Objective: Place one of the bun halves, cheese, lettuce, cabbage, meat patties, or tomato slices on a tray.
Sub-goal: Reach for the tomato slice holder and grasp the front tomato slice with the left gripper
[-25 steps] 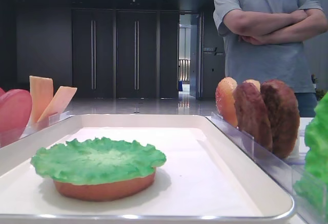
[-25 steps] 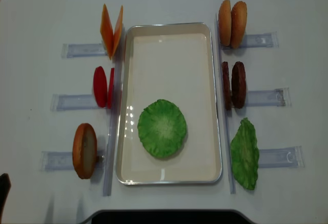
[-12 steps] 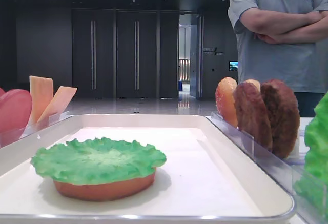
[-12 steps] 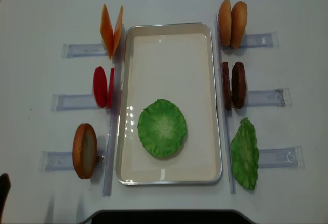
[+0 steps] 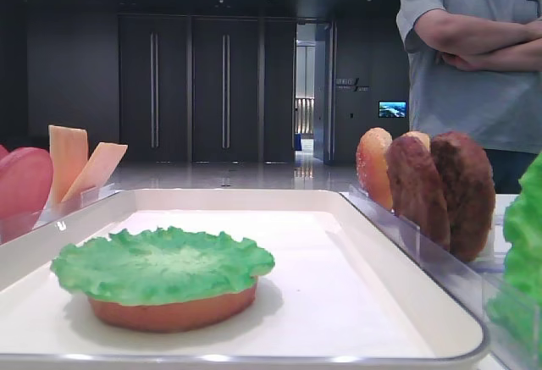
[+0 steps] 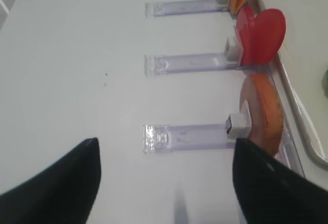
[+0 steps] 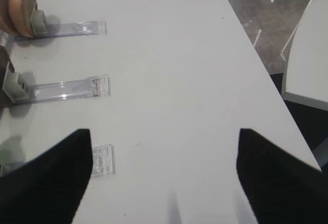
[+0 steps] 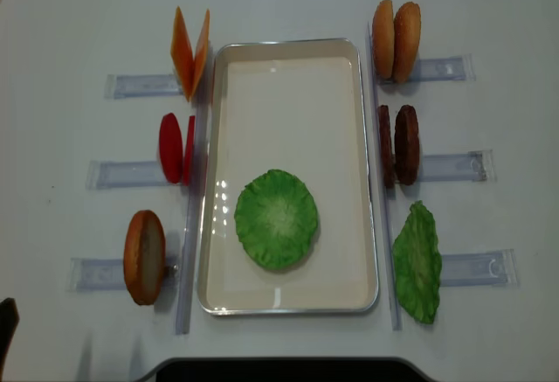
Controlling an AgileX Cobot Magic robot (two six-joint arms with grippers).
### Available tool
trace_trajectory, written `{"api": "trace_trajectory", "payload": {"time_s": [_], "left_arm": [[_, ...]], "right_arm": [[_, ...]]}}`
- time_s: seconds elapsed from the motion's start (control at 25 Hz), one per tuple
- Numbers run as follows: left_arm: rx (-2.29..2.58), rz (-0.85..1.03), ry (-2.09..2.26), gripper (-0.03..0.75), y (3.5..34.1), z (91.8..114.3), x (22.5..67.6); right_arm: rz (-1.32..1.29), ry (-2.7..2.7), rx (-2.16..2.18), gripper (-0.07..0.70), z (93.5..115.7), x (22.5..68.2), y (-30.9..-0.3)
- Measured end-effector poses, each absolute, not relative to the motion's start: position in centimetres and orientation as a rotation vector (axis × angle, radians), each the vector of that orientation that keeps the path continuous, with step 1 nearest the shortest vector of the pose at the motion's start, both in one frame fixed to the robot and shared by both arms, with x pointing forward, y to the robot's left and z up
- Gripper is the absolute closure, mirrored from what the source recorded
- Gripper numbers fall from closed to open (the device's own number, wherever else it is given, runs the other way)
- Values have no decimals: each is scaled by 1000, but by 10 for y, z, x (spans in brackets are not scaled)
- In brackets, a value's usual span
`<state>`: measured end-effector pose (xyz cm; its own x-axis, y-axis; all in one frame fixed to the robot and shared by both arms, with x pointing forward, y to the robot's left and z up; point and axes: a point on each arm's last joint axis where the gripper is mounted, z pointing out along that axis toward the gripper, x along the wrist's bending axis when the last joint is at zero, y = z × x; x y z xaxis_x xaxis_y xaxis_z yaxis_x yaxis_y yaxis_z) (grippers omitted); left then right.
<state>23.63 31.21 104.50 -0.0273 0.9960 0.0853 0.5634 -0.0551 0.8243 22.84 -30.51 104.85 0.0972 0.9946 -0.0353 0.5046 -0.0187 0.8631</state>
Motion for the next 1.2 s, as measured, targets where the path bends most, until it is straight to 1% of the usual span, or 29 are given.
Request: {"api": "trace_trajectory", "payload": {"time_s": [0.24, 0.4, 0.56, 0.76, 1.04, 1.2], "left_arm": [[1778, 811, 1806, 108, 312, 1065, 253], [1807, 725, 1877, 113, 309, 1083, 277], [1873, 637, 1940, 114, 306, 1092, 306], [1974, 533, 2029, 114, 305, 1092, 347], [2099, 392, 2129, 115, 302, 1078, 408], [2137, 384, 2139, 116, 302, 1078, 443]], "right_arm": [[826, 1505, 1626, 83, 1049, 228, -305], [826, 1505, 1626, 83, 1049, 228, -305], [826, 1505, 1626, 83, 1049, 228, -305], [826, 1505, 1626, 83, 1049, 228, -305], [826, 1504, 1625, 83, 1049, 228, -305], [826, 1504, 1625, 83, 1049, 228, -305]]}}
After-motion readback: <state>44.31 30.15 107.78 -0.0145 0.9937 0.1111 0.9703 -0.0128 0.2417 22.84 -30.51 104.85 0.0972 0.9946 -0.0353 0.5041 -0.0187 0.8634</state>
